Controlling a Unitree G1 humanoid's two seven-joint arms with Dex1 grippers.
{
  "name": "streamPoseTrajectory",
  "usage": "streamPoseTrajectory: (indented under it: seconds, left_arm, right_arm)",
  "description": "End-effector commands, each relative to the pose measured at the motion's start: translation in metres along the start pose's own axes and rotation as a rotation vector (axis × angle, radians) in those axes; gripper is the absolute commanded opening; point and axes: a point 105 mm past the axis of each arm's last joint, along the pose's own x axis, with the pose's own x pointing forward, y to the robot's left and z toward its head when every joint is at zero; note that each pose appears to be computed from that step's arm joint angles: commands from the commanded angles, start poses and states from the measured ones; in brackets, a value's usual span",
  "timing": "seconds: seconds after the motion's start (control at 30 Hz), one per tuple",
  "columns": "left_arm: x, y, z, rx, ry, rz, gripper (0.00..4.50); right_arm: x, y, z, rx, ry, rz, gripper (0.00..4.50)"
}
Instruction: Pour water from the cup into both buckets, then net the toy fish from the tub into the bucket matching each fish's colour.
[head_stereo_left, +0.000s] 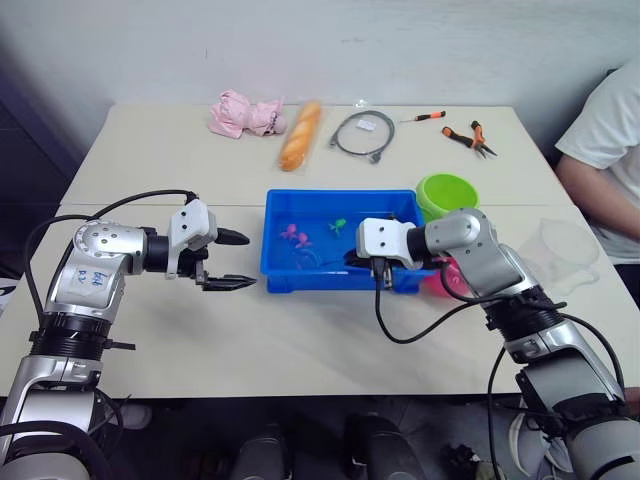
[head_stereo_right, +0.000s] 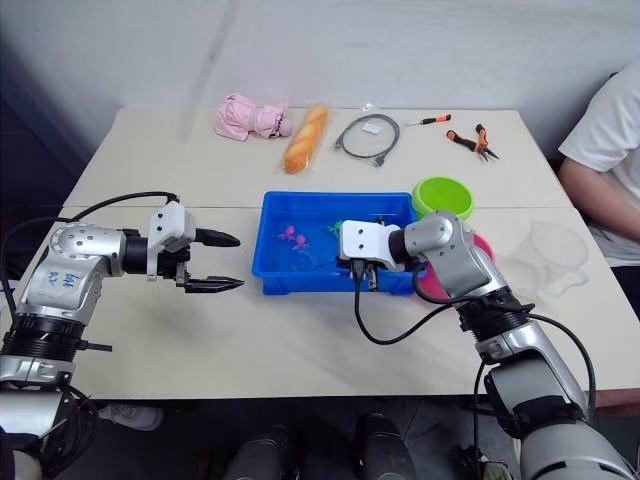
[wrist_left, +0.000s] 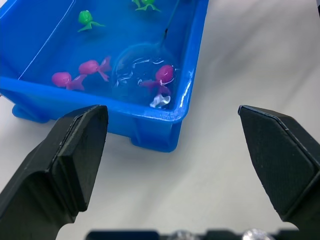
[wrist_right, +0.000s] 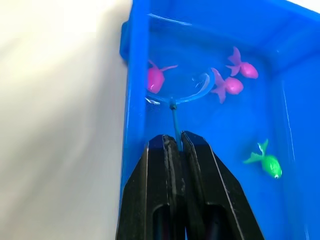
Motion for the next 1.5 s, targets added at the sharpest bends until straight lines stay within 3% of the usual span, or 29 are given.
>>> streamPoseTrajectory:
  seconds: [0.03,0.4,0.53,0.77,0.9,1.17,1.5]
  left_arm:
    - [-0.004,0.002,0.009,0.029,-0.026,0.018,4.46]
    - [-0.002,0.001,0.008,0.029,-0.03,0.023,4.46]
    - [-0.002,0.0,0.009,0.03,-0.038,0.024,4.46]
    - [-0.001,0.003,0.029,-0.019,-0.18,0.03,4.46]
    - [0.003,0.005,0.051,-0.056,-0.32,0.02,4.46]
    - [0.026,0.001,0.089,-0.065,-0.483,-0.043,4.46]
    - [0.061,-0.02,0.111,-0.078,-0.561,-0.18,4.46]
  right_arm:
    - [-0.013,-0.013,0.015,-0.006,-0.047,-0.039,0.0]
    - [-0.022,-0.02,0.013,0.093,-0.091,-0.072,0.0]
    - [-0.038,-0.03,0.01,0.135,-0.114,-0.13,0.0]
    - [-0.082,-0.029,0.005,0.222,-0.149,-0.214,0.0]
    - [-0.107,-0.019,0.0,0.335,-0.19,-0.304,0.0]
    - [-0.145,0.009,-0.003,0.408,-0.215,-0.467,0.0]
    - [-0.22,0.066,-0.025,0.489,-0.048,-0.765,0.0]
